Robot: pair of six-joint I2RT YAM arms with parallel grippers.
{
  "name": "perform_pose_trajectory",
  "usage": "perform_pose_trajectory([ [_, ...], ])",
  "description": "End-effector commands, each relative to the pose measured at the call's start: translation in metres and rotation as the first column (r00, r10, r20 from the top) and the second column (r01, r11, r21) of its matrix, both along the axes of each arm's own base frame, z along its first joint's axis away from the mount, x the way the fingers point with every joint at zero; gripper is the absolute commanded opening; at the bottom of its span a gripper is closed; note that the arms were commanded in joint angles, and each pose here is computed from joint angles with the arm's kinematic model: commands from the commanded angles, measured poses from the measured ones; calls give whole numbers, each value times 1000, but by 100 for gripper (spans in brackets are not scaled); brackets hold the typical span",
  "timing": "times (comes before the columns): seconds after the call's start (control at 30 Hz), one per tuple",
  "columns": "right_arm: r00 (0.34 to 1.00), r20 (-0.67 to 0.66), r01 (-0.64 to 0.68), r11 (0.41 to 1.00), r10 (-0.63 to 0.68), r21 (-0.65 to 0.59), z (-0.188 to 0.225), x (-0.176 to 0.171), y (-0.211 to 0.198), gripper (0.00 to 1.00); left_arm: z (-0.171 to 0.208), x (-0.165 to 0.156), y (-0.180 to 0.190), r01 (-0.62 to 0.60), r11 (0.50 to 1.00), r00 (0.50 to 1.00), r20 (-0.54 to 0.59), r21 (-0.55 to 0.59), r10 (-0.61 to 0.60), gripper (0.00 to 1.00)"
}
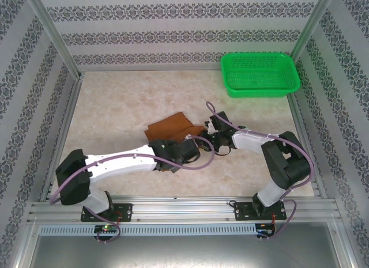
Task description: Roll up the long pants
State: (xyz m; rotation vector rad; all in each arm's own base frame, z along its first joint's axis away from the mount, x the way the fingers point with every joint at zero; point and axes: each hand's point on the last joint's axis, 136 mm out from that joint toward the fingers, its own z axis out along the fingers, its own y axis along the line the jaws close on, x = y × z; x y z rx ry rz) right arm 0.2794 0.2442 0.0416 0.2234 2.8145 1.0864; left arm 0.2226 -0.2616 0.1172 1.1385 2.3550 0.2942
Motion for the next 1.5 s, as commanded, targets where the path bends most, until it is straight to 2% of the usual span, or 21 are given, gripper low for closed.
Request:
perform_pose_trajectory([
  [0.0,974,-223,-13,985,-27,-173,-56,-53,-26,0,-8,5,-5,31,995,997,71,93,-38,51],
  [0.13,975,-219,-15,985,-23,-170,-54,-53,-25,0,-23,4,-14,68,985,995,65,158,-79,55],
  [0.23,977,-212,-21,985,-15,-169,-53,-52,-24,0,-38,10,-8,59,963,991,101,261,-88,58],
  [0.37,977,-214,-24,986,-12,-166,-54,-53,-25,0,-51,30,6,0,920,978,193,391,-82,65],
  [0.43,976,-216,-22,986,-14,-163,-56,-54,-25,0,-57,41,13,-41,914,976,213,404,-50,66],
  [0.53,976,-215,-16,988,-18,-157,-56,-55,-26,0,-77,56,26,-89,916,984,178,390,20,68],
  [0.63,976,-219,-20,989,-12,-145,-56,-56,-25,0,-115,67,40,-114,923,993,59,367,99,67],
  [0.67,975,-221,-26,989,-7,-143,-56,-56,-25,0,-125,69,41,-105,918,994,10,381,109,65],
  [0.73,975,-220,-28,989,-4,-144,-55,-55,-25,0,-134,78,37,-93,909,995,-2,406,102,64],
  [0.77,976,-220,-29,990,-3,-140,-54,-55,-24,0,-143,77,34,-72,911,993,-60,407,105,54],
  [0.8,976,-218,-28,990,-3,-136,-53,-54,-24,0,-145,82,32,-90,907,990,-65,412,127,24],
  [0.83,976,-217,-25,990,-5,-136,-53,-54,-24,0,-150,81,31,-83,907,985,-107,412,139,9],
  [0.87,977,-214,-25,991,-5,-135,-52,-54,-25,0,-155,80,27,-68,912,980,-143,404,136,0],
  [0.93,977,-212,-20,990,-11,-143,-52,-54,-27,0,-158,74,18,-16,927,984,-161,375,82,0],
  [1.03,975,-218,-4,989,-28,-147,-54,-53,-33,0,-141,63,7,21,940,979,-196,341,49,0],
  [1.23,982,-188,-11,985,-22,-173,-46,-40,-38,0,-73,9,-40,146,968,949,-305,202,-79,0],
  [1.33,986,-165,3,987,-30,-162,-36,-31,-41,0,-47,-18,-64,188,980,923,-353,70,-152,0],
  [1.47,990,-136,16,989,-36,-149,-22,-25,-44,0,-27,-32,-86,154,978,891,-408,-137,-197,0],
])
